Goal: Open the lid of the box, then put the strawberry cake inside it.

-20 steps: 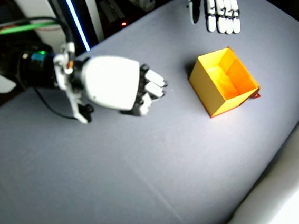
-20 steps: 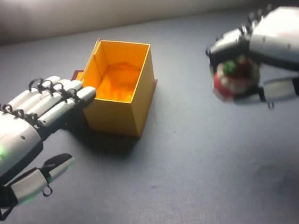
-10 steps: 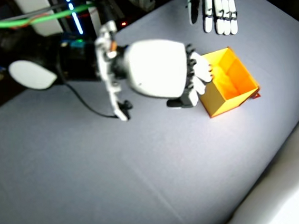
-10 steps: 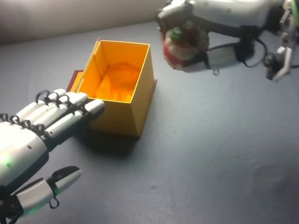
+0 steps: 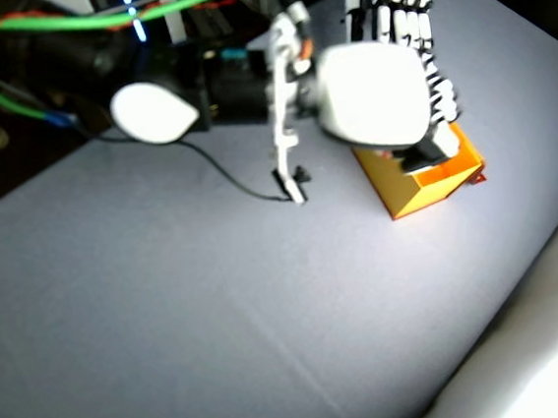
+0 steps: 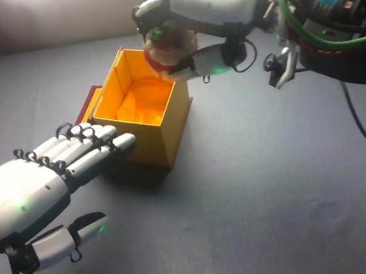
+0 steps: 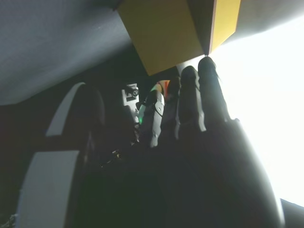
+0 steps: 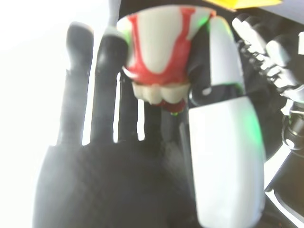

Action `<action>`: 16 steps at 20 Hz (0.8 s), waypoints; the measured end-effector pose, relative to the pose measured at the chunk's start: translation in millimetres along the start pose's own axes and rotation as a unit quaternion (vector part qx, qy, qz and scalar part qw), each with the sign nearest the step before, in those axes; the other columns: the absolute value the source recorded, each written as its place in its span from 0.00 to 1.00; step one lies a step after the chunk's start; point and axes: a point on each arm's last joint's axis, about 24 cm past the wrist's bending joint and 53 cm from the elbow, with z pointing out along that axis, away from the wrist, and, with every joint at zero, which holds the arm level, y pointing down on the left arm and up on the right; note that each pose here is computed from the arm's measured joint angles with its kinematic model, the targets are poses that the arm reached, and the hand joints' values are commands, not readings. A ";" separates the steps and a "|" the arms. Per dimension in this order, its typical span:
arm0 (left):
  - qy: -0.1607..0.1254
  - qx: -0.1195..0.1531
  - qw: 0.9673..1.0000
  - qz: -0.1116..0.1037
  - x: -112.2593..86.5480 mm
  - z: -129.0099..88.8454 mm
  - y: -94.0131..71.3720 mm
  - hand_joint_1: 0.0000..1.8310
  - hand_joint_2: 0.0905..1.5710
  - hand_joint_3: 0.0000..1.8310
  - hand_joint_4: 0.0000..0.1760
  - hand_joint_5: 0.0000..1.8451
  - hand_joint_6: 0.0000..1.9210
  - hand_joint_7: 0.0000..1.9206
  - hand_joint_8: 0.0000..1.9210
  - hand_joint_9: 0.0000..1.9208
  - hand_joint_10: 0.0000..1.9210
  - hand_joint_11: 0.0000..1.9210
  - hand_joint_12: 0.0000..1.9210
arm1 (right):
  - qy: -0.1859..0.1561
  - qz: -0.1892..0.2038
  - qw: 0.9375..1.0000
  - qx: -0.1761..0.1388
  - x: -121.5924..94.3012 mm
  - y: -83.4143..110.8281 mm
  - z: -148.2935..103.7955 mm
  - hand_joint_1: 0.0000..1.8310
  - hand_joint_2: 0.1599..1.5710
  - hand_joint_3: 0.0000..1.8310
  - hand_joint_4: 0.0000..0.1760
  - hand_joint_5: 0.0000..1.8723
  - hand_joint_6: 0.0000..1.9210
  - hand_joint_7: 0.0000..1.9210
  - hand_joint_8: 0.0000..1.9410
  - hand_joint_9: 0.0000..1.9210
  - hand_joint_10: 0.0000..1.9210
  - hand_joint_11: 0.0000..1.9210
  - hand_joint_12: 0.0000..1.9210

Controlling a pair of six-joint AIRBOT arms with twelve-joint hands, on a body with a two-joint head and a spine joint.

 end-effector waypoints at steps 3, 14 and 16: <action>0.008 -0.005 1.000 -0.003 4.0 -0.5 4.1 0.37 0.90 0.00 0.50 0.03 0.00 0.00 0.00 0.00 0.00 0.00 0.15 | 0.016 0.001 1.000 0.009 15.3 -2.3 11.2 0.65 0.77 0.00 0.00 0.40 0.60 0.40 0.80 0.38 0.75 0.38 0.93; 0.015 -0.011 1.000 -0.014 12.9 2.2 10.1 0.42 0.89 0.00 0.40 0.08 0.03 0.00 0.00 0.00 0.00 0.00 0.00 | 0.042 0.027 0.998 0.044 43.2 -13.7 36.8 0.73 0.77 0.00 0.00 0.28 0.68 0.40 0.70 0.41 0.82 0.28 0.85; 0.016 -0.012 1.000 -0.016 14.3 2.6 10.6 0.42 0.89 0.01 0.34 0.00 0.44 0.00 0.00 0.00 0.00 0.00 0.00 | 0.044 0.027 0.998 0.045 44.7 -13.8 37.1 0.74 0.76 0.00 0.00 0.36 0.58 0.38 0.73 0.42 0.82 0.33 0.84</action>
